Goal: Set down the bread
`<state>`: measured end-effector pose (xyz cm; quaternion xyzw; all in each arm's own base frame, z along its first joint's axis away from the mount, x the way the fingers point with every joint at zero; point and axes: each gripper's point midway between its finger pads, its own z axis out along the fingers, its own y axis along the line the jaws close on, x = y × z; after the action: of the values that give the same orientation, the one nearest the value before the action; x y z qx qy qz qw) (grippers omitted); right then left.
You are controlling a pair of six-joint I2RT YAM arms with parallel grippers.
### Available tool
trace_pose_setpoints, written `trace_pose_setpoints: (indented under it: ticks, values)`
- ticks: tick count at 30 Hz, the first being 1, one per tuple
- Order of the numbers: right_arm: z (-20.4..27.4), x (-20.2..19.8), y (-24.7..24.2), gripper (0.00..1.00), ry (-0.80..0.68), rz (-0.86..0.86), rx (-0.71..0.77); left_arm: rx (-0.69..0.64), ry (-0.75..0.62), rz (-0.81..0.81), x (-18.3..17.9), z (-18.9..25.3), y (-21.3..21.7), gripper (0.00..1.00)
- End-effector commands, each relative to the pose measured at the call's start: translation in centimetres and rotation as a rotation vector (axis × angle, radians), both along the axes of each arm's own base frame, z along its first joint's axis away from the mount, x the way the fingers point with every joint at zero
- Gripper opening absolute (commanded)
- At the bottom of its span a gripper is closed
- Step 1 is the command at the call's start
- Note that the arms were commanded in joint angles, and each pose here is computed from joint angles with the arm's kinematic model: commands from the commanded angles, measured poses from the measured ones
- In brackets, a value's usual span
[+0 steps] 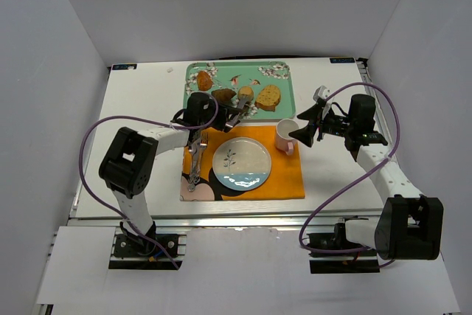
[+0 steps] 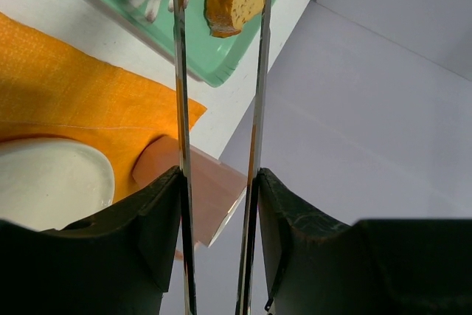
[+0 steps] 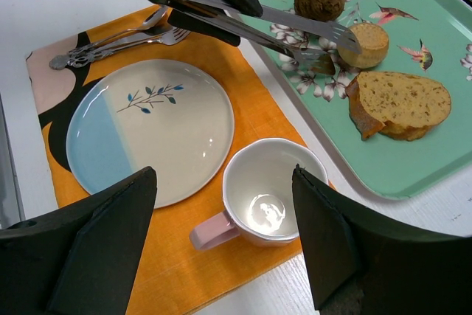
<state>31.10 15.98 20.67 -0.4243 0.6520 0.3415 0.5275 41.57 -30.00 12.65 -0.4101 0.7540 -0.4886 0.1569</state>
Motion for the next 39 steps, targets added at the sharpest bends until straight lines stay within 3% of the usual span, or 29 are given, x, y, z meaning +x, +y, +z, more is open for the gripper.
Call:
trace_pose_setpoints:
  ticks: [1, 12, 29, 31, 36, 39]
  values:
    - [1.0, -0.1, 0.0, 0.78, -0.05, 0.012, 0.013, -0.042, -0.068, -0.004, 0.9, 2.6, -0.8, 0.54]
    - [0.8, -0.1, -0.1, 0.78, -0.046, 0.011, 0.011, -0.058, -0.087, 0.006, 1.2, 2.9, -0.8, 0.54]
    - [1.3, 0.1, -0.2, 0.78, -0.057, 0.011, 0.013, -0.044, -0.053, 0.012, 1.6, 0.1, -0.6, 0.52]
    - [1.2, 0.0, -0.1, 0.78, -0.054, 0.012, 0.014, -0.047, -0.06, 0.017, 1.7, 0.3, -0.4, 0.49]
    - [1.3, 0.1, -0.2, 0.78, -0.058, 0.01, 0.012, -0.072, -0.097, 0.002, 1.5, 1.7, -0.6, 0.19]
    - [1.3, 0.0, -0.3, 0.78, -0.057, 0.007, 0.011, -0.065, -0.141, -0.027, 1.1, 3.5, -0.7, 0.11]
